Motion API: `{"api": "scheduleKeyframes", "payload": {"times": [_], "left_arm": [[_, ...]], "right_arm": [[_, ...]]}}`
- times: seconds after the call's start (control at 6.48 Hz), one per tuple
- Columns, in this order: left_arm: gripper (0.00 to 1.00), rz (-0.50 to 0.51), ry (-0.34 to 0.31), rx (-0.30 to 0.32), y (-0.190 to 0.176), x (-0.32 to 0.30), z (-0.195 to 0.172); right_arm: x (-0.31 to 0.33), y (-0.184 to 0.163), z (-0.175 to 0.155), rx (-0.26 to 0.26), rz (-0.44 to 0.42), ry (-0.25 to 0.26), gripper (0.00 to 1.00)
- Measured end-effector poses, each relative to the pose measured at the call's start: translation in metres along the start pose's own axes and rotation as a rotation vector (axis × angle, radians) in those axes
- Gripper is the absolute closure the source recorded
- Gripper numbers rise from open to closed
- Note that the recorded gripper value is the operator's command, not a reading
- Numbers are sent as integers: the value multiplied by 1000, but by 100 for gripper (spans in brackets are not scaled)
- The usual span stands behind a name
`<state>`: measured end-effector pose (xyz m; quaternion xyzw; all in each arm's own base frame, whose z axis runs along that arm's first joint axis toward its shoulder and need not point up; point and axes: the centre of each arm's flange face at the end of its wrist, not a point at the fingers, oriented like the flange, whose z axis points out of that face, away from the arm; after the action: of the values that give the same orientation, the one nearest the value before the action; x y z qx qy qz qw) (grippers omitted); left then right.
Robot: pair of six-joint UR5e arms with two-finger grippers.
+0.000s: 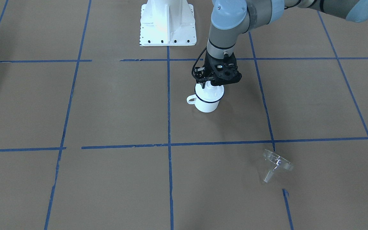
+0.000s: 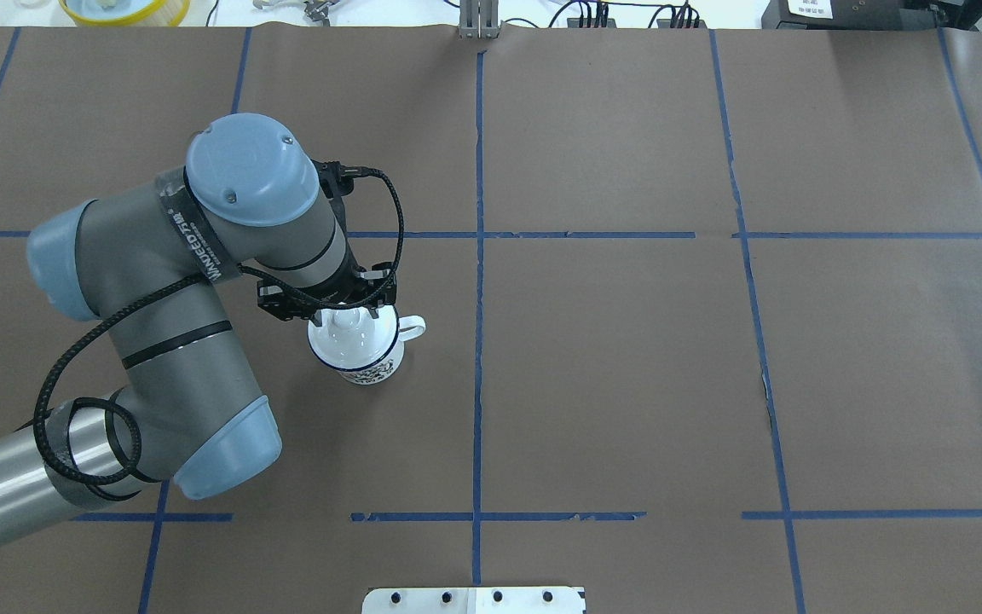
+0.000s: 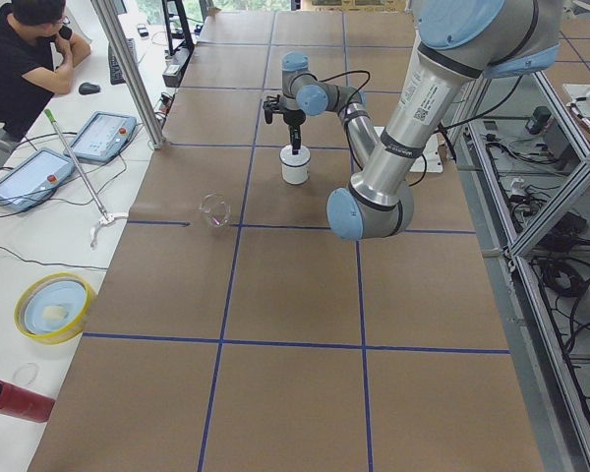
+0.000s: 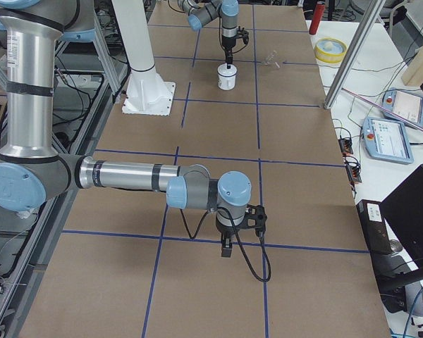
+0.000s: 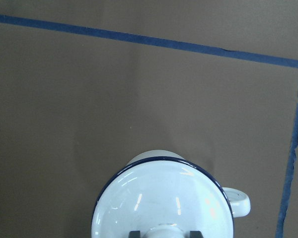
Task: Remove funnel from cup
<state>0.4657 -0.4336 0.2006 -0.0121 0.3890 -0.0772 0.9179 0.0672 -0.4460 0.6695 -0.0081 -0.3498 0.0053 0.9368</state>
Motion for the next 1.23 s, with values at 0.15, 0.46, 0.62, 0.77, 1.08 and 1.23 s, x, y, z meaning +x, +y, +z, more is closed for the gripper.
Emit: {"api": "scheduleKeyframes", "payload": {"times": [0.15,0.46,0.62,0.77,1.08,1.23], "left_arm": [[0,1,2,1,0,0,-1],[0,16,32,15,4,1,-18],[0,29,65,34,7,-4,-38],[0,48,95,63,3,-17,-62],[0,161,100,165,-44,-65,-110],[0,227,76,192,-72,-101,-124]], "right_arm": [[0,0,0,0,0,0,0],[0,0,0,0,0,0,0],[0,0,0,0,0,0,0],[0,0,0,0,0,0,0],[0,0,0,0,0,0,0],[0,0,0,0,0,0,0]]}}
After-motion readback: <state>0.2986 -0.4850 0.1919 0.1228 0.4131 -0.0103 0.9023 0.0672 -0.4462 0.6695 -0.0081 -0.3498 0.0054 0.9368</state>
